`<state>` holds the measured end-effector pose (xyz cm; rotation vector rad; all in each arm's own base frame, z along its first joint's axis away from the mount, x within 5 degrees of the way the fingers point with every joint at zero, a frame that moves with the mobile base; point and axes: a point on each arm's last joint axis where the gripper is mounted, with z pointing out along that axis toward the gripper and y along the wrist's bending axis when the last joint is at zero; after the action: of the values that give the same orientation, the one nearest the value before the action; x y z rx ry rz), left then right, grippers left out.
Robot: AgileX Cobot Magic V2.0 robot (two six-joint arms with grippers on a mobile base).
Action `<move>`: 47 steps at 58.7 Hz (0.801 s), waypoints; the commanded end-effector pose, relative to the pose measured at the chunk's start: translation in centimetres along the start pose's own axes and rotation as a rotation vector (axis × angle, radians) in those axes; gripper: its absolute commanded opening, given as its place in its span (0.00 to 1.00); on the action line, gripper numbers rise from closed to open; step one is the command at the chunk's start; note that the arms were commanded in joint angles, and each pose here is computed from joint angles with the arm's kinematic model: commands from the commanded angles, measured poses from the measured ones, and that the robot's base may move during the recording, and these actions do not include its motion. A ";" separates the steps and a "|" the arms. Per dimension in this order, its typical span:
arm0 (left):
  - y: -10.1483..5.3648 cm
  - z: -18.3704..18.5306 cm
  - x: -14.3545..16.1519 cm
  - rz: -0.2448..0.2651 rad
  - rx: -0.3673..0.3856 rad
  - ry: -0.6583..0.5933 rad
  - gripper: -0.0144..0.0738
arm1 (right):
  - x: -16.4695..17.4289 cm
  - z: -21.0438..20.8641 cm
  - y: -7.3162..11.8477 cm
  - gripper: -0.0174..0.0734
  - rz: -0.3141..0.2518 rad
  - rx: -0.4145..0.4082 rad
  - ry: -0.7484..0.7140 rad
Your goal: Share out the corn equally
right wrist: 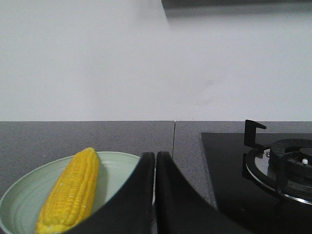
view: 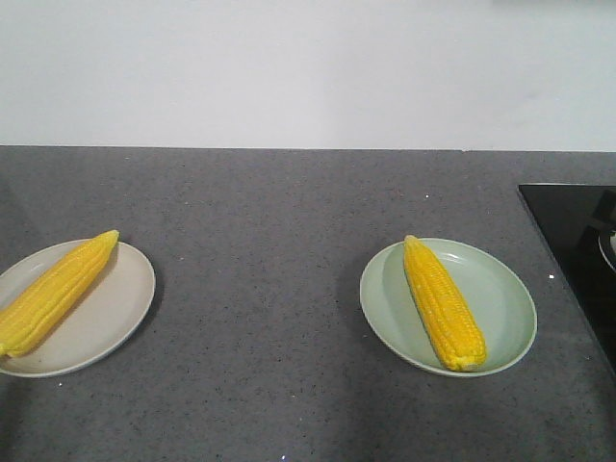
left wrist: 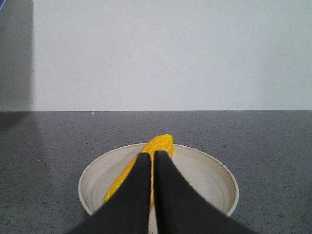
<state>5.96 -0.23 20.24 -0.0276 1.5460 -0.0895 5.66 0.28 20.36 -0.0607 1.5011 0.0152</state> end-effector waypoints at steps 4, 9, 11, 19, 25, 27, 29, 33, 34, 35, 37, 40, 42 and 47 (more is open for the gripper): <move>-0.1 0.0 -1.3 -0.006 0.009 -0.077 0.16 | -0.2 0.0 0.0 0.19 -0.023 0.001 -0.072; -0.1 0.0 -1.3 -0.006 0.009 -0.077 0.16 | -0.2 0.0 0.0 0.19 -0.023 0.001 -0.072; -0.1 0.0 -1.3 -0.006 0.009 -0.077 0.16 | -0.2 0.0 0.0 0.19 -0.023 0.001 -0.072; -0.1 0.0 -1.3 -0.006 0.009 -0.077 0.16 | -0.2 0.0 0.0 0.19 -0.023 0.001 -0.072; -0.1 0.0 -1.3 -0.006 0.009 -0.077 0.16 | -0.2 0.0 0.0 0.19 -0.023 0.001 -0.072; -0.1 0.0 -1.3 -0.006 0.009 -0.077 0.16 | -0.2 0.0 0.0 0.19 -0.023 0.001 -0.072; -0.1 0.0 -1.3 -0.006 0.009 -0.077 0.16 | -0.2 0.0 0.0 0.19 -0.023 0.001 -0.072; -0.1 0.0 -1.3 -0.006 0.009 -0.077 0.16 | -0.2 0.0 0.0 0.19 -0.023 0.001 -0.072; -0.1 0.0 -1.3 -0.006 0.009 -0.077 0.16 | -0.2 0.0 0.0 0.19 -0.023 0.001 -0.072; -0.1 0.0 -1.3 -0.006 0.009 -0.077 0.16 | -0.2 0.0 0.0 0.19 -0.023 0.001 -0.072; -0.1 0.0 -1.3 -0.006 0.009 -0.077 0.16 | -0.2 0.0 0.0 0.19 -0.023 0.001 -0.072; -0.1 0.0 -1.3 -0.006 0.009 -0.077 0.16 | -0.2 0.0 0.0 0.19 -0.023 0.001 -0.072; -0.1 0.0 -1.3 -0.006 0.009 -0.077 0.16 | -0.2 0.0 0.0 0.19 -0.023 0.001 -0.072; -0.1 0.0 -1.3 -0.006 0.009 -0.077 0.16 | -0.2 0.0 0.0 0.19 -0.023 0.001 -0.072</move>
<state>5.96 -0.23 20.24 -0.0276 1.5460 -0.0895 5.66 0.28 20.36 -0.0616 1.5010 0.0143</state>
